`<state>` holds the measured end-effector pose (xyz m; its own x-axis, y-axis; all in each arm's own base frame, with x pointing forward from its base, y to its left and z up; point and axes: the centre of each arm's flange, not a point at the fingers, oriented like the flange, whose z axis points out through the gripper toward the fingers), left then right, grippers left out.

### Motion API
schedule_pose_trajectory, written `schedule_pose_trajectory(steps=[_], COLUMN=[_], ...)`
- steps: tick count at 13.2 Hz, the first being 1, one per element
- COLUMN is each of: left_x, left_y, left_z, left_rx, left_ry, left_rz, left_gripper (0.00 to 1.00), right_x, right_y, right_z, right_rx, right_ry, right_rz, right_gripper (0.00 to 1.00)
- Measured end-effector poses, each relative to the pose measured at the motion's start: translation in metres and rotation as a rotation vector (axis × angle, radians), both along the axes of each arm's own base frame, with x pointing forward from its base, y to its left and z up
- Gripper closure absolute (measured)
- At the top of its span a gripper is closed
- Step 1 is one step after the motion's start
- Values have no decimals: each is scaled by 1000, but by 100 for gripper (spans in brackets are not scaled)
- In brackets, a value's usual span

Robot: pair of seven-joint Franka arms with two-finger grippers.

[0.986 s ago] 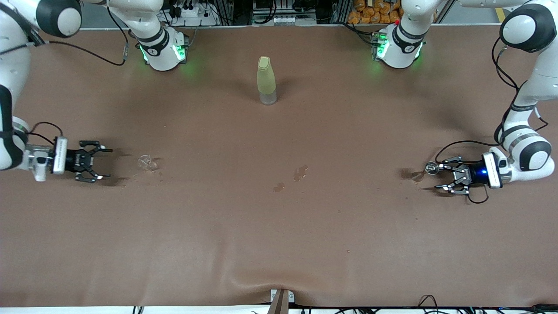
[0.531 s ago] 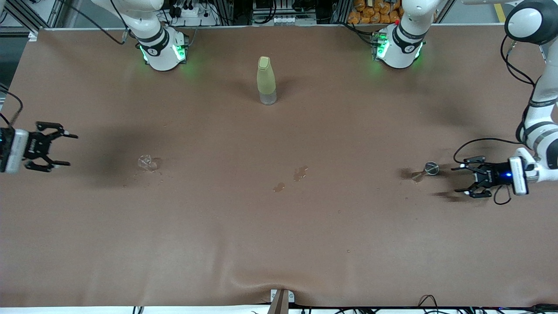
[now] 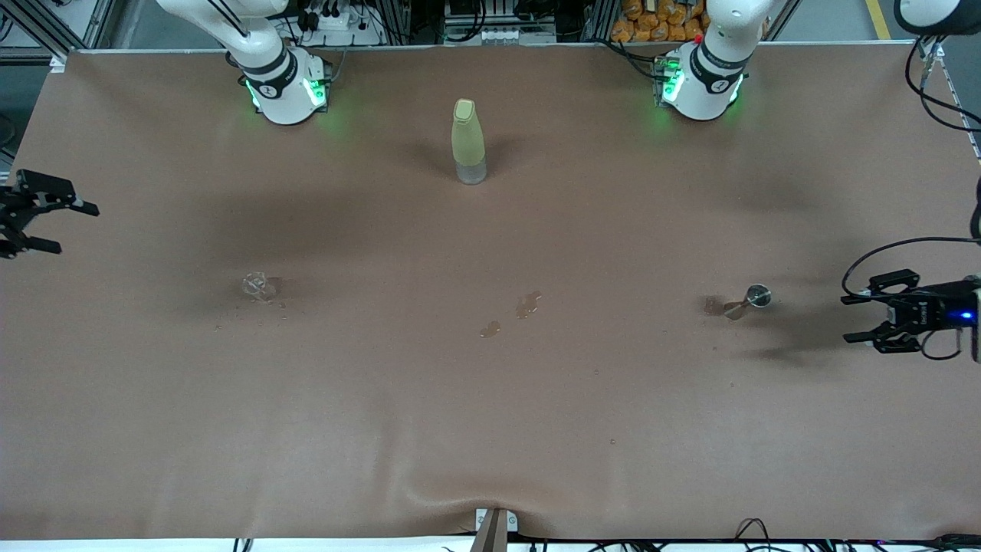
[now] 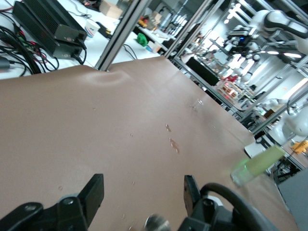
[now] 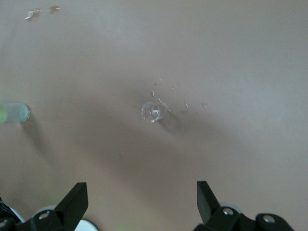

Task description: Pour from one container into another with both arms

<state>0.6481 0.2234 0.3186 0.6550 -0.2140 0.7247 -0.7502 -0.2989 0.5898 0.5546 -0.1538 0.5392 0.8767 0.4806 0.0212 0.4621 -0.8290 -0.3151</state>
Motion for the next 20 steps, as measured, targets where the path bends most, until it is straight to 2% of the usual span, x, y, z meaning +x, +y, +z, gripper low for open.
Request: schedule_pose_trajectory(steps=[2,4,6,9,12,13,16,18,20], left_x=[6,4,1,-1,-4,-6,-3,1,-2], left_y=[-3,0,6,20,23,20,-19,-58,-95], left_z=[50,85,97,113,154,164,194,217,241], left_rx=[58,80,98,268,376,446,699,804,855], left_ry=[43,138,273,372,519,547,563,571,574], left_rz=[72,155,238,302,461,494,544,598,639], left_gripper=[22,18,0,0,0,0,0,0,0], right_x=[5,6,6,8,8,8,10,10,7], right_y=[35,66,87,108,112,112,110,110,111], right_z=[33,54,61,72,76,78,83,85,88], right_rx=[-74,-130,-168,-225,-245,-251,-263,-272,-272], right_ry=[24,29,40,42,48,45,23,5,-25], right_rz=[-78,-143,-208,-297,-359,-373,-393,-394,-398], right_gripper=[0,0,0,0,0,0,0,0,0])
